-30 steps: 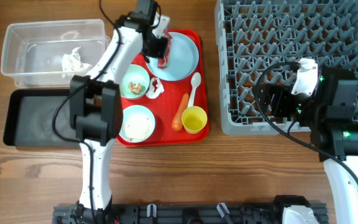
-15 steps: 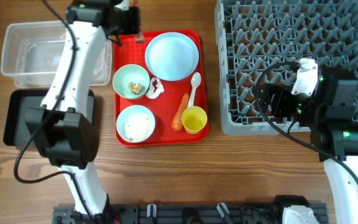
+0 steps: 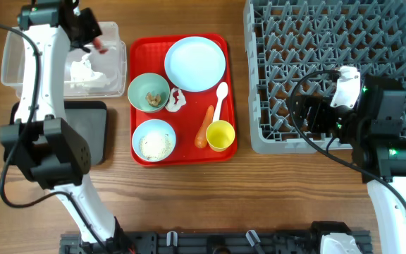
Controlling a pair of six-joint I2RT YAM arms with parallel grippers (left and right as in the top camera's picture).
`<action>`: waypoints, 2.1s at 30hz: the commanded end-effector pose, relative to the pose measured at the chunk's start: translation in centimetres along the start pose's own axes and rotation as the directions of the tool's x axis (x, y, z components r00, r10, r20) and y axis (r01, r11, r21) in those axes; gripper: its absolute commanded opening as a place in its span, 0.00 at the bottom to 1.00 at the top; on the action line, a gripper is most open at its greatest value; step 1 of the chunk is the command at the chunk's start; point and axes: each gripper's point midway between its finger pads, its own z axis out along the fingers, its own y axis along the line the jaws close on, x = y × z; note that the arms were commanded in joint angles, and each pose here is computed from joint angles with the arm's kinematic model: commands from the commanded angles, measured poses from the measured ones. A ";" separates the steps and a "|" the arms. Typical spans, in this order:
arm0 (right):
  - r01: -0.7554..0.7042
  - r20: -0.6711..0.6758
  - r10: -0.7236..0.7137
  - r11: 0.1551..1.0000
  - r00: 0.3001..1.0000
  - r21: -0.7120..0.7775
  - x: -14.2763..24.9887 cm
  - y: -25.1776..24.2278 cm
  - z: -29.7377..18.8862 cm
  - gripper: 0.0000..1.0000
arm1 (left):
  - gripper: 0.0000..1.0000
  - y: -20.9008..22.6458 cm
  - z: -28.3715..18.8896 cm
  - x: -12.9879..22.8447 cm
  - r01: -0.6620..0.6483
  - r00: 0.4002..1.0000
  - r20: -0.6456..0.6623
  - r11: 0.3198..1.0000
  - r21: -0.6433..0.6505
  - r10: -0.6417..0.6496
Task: Sort waste into correct bins and load items into the dishwasher rack
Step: 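Carry the red wrapper left and drop it into the clear bin, then grasp the small tissue beside the green bowl with the left gripper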
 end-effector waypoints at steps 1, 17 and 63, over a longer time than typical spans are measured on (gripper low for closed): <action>-0.007 0.009 0.007 1.000 1.000 0.005 -0.5 0.1 -0.1 1.00 | 0.69 2.0 2.7 0.5 0.106 0.994 -0.027 0.992 -0.075 -0.109; -0.005 0.013 0.005 1.000 1.000 0.005 -0.6 0.1 -0.1 1.00 | 0.98 -10.7 -6.4 8.7 -0.296 0.919 -0.149 0.888 0.351 0.365; -0.044 -0.070 0.046 0.999 0.997 0.020 0.6 -0.7 1.6 1.00 | 0.37 -13.4 7.7 27.2 -0.597 0.747 -0.302 0.798 0.087 0.592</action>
